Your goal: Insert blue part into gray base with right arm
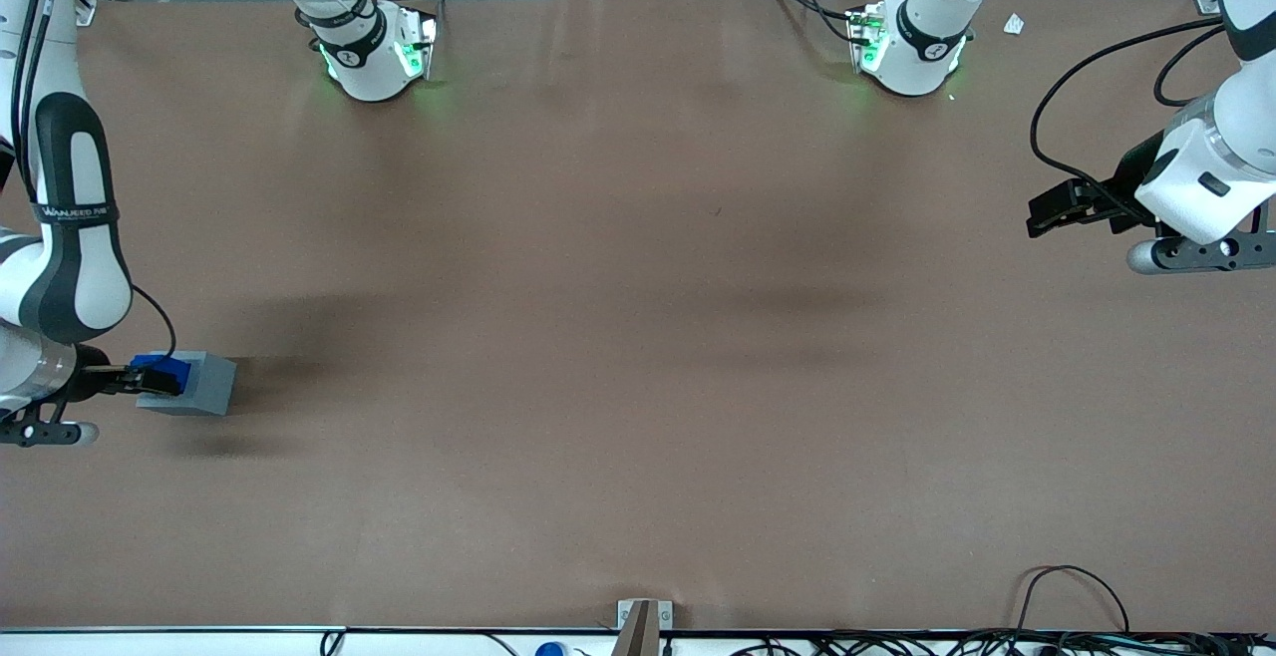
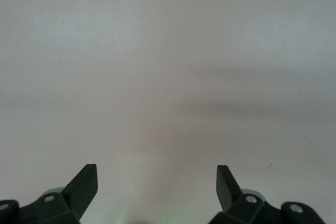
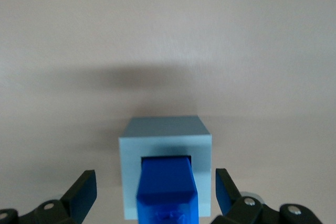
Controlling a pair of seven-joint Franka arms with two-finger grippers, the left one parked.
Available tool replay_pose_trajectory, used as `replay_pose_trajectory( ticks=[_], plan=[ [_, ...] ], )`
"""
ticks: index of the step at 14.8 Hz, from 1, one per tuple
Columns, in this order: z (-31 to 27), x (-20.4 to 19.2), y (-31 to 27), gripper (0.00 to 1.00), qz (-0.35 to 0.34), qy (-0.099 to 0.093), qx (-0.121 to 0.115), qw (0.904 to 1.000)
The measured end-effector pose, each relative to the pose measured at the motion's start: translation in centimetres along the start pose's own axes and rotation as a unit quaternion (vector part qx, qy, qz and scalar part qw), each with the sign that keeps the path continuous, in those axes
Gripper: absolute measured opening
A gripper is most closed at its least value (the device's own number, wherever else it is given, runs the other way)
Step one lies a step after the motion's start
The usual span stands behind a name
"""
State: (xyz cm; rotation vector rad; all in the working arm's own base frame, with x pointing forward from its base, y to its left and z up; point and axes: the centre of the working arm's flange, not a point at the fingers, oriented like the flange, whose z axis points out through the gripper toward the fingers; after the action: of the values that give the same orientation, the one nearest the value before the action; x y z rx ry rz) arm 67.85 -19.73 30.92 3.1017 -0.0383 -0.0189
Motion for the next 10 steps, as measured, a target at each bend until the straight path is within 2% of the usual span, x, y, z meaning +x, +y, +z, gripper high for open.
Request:
replay_pose_trajectory(
  ticks=[4,7,10],
  plan=[
    [-8.9,0.0,-2.8,1.0,-0.007,0.017,0.006,0.9998],
    [-16.4,-2.2,-6.2,1.0,0.022,0.006,0.018,0.9996],
    [-21.4,-4.3,-11.2,1.0,0.034,-0.005,0.026,0.9991]
  ],
)
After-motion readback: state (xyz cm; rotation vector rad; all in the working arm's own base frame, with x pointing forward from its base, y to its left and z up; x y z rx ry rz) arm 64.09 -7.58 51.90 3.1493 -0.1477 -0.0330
